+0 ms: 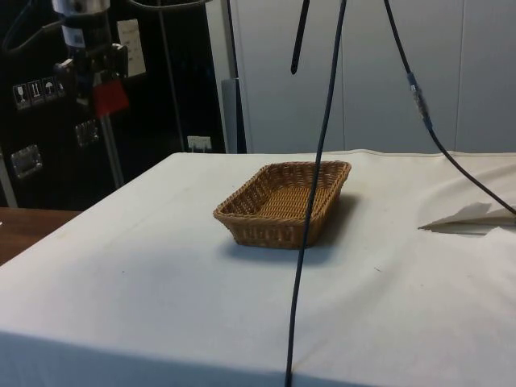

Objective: Pick up the cube and place it into the basket.

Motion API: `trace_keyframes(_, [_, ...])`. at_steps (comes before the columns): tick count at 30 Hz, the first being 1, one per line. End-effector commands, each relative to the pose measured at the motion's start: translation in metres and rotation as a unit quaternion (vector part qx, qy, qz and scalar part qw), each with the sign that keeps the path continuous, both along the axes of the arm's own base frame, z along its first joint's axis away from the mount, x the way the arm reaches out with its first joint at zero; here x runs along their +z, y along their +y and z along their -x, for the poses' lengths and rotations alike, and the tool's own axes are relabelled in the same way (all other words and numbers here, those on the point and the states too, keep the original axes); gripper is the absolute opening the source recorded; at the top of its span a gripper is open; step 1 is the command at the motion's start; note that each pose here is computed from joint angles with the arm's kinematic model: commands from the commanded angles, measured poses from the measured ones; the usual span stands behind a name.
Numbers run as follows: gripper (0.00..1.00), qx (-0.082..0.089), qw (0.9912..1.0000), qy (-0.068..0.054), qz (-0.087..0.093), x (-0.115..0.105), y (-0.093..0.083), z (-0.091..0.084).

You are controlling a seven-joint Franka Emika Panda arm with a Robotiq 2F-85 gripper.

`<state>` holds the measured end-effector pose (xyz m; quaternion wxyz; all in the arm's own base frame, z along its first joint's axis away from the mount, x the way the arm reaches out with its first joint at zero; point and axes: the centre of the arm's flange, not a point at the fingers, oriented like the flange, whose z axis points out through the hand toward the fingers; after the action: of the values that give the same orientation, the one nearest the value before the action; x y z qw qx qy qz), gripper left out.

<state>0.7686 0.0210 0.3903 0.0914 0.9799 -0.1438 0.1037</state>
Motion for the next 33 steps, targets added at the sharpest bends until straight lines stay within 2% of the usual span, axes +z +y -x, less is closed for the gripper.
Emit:
trace_keyframes(1, [0.03,-0.001,1.00000,-0.001,-0.002,0.001,0.002,0.000])
trace_keyframes(4, [0.03,0.000,1.00000,-0.001,-0.001,0.001,0.001,0.000])
trace_keyframes(9, [0.03,-0.028,0.99962,-0.003,-0.002,0.000,0.001,0.000])
trace_keyframes(14, [0.03,-0.043,0.99905,-0.003,-0.005,-0.003,0.001,0.001])
trace_keyframes(15, [0.03,-0.041,0.99914,-0.003,-0.004,-0.002,0.001,0.000])
trace_keyframes(22, [0.03,-0.057,0.99832,0.002,-0.012,-0.003,0.002,0.006])
trace_keyframes(23, [0.03,-0.055,0.99842,0.006,-0.007,-0.006,0.001,0.003])
trace_keyframes(24, [0.03,-0.058,0.99821,0.004,-0.013,-0.003,0.003,0.007])
trace_keyframes(30, [0.03,-0.065,0.99766,0.008,-0.020,-0.003,0.008,0.011])
trace_keyframes(31, [0.03,-0.065,0.99775,0.009,-0.014,-0.006,0.005,0.006])
trace_keyframes(33, [0.03,-0.067,0.99753,0.009,-0.021,-0.004,0.008,0.012])
